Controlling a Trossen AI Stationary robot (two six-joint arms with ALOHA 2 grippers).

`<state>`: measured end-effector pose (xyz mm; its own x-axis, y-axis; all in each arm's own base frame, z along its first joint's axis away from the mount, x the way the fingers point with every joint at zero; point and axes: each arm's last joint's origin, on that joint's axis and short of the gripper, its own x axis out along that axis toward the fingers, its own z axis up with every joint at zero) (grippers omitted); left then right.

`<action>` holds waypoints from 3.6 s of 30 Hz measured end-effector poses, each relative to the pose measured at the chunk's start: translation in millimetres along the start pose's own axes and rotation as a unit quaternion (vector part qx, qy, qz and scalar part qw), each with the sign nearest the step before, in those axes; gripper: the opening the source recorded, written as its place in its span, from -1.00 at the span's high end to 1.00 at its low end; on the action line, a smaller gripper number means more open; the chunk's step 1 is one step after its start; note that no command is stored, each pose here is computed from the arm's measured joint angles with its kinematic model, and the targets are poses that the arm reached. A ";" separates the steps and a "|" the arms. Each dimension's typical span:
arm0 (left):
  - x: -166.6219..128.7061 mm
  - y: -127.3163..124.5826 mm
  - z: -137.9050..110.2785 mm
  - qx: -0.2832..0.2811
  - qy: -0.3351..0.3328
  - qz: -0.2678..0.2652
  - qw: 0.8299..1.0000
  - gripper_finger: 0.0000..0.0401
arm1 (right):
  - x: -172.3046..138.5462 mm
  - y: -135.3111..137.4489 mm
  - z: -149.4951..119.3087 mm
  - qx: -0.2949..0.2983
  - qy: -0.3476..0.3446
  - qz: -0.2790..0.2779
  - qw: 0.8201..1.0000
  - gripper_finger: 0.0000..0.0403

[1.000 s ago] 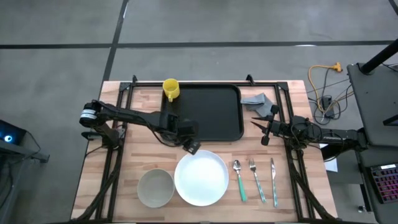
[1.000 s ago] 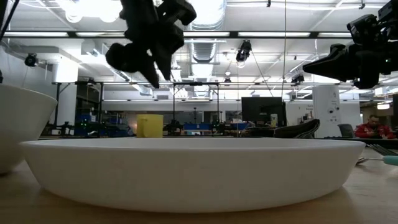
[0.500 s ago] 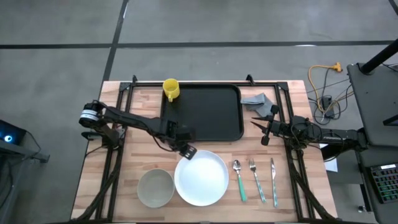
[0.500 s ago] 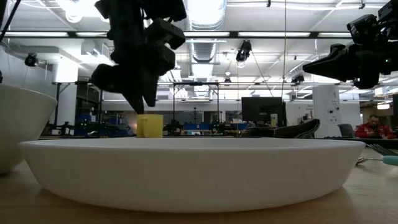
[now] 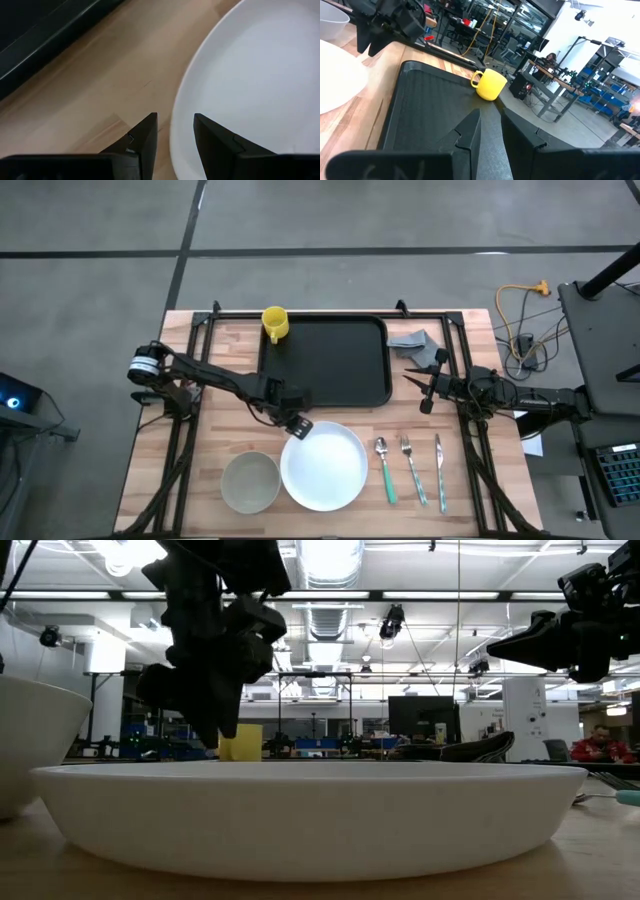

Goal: Set up tray
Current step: Put the white plate on the black serving tray below the yellow mug

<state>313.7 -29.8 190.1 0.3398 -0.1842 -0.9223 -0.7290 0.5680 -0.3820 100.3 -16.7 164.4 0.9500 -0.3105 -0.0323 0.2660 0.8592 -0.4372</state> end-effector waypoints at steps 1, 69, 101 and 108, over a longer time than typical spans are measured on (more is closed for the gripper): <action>2.0 0.3 0.1 -0.001 0.002 0.003 1.000 0.44 | 0.0 0.0 0.1 0.000 0.000 0.000 1.000 0.66; 24.9 -17.9 12.4 0.013 0.043 -0.045 0.998 1.00 | 0.0 0.0 0.0 0.000 0.000 0.000 1.000 0.66; -57.0 38.4 51.8 -0.029 -0.057 -0.038 0.997 1.00 | 0.0 -0.1 0.1 -0.001 0.000 0.000 1.000 0.66; -68.2 60.6 62.9 -0.066 -0.093 -0.024 0.993 1.00 | 0.0 0.0 0.0 0.000 0.000 0.000 1.000 0.66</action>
<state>283.8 67.7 233.6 0.4710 -0.0495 -0.8808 -0.7768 0.4499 -0.4407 100.3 -16.7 164.4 0.9501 -0.3103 -0.0320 0.2658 0.8590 -0.4376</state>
